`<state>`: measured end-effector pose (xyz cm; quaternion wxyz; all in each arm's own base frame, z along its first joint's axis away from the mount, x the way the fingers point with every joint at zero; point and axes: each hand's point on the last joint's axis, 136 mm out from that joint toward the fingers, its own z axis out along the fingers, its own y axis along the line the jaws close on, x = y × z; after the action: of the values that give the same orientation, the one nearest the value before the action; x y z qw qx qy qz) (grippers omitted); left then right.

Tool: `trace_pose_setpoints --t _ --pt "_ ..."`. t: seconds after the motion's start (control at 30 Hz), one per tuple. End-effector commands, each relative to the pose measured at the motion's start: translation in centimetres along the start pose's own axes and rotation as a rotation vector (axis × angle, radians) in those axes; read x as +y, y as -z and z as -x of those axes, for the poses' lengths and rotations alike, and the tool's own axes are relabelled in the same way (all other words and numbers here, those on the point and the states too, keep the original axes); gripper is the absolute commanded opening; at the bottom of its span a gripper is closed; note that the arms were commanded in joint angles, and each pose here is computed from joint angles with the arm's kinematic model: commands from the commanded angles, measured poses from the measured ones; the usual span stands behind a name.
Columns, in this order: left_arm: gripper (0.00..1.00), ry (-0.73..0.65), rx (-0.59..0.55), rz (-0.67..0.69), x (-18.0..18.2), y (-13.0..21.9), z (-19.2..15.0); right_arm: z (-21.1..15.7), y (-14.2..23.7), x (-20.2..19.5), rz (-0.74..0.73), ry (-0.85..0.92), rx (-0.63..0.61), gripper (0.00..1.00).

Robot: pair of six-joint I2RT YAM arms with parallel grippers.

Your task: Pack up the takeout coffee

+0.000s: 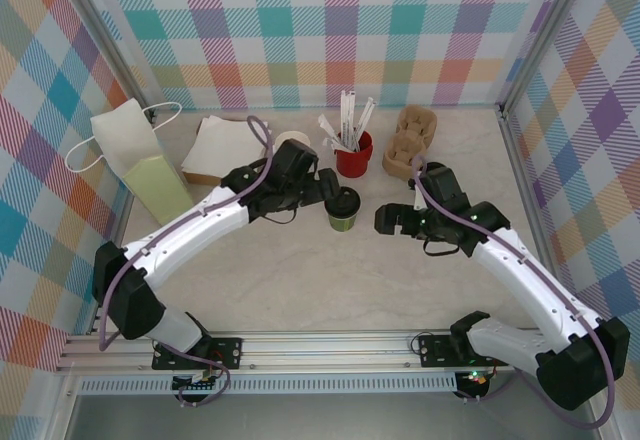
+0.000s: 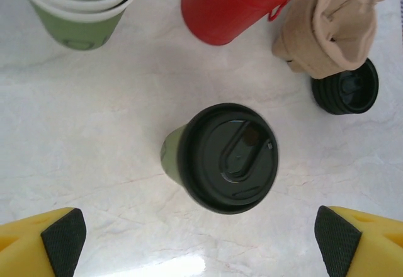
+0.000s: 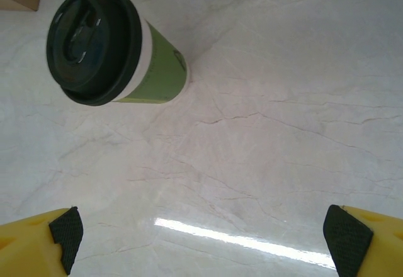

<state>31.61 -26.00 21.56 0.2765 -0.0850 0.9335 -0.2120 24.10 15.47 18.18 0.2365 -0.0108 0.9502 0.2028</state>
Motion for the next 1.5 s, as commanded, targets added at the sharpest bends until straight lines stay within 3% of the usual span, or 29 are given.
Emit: trace_pose_setpoints --t 0.0,0.5,1.47 --pt "0.95 0.059 0.013 -0.091 -0.2 0.5 -0.2 0.5 0.2 1.7 0.075 -0.007 0.019 1.0" --pt "0.89 0.167 0.151 -0.19 0.4 -2.9 -2.4 1.2 -2.6 4.2 0.192 -0.109 0.085 1.0" --pt "0.83 0.204 0.178 -0.052 1.6 -7.0 -2.3 4.7 -7.2 4.8 0.134 -0.126 0.131 1.0"
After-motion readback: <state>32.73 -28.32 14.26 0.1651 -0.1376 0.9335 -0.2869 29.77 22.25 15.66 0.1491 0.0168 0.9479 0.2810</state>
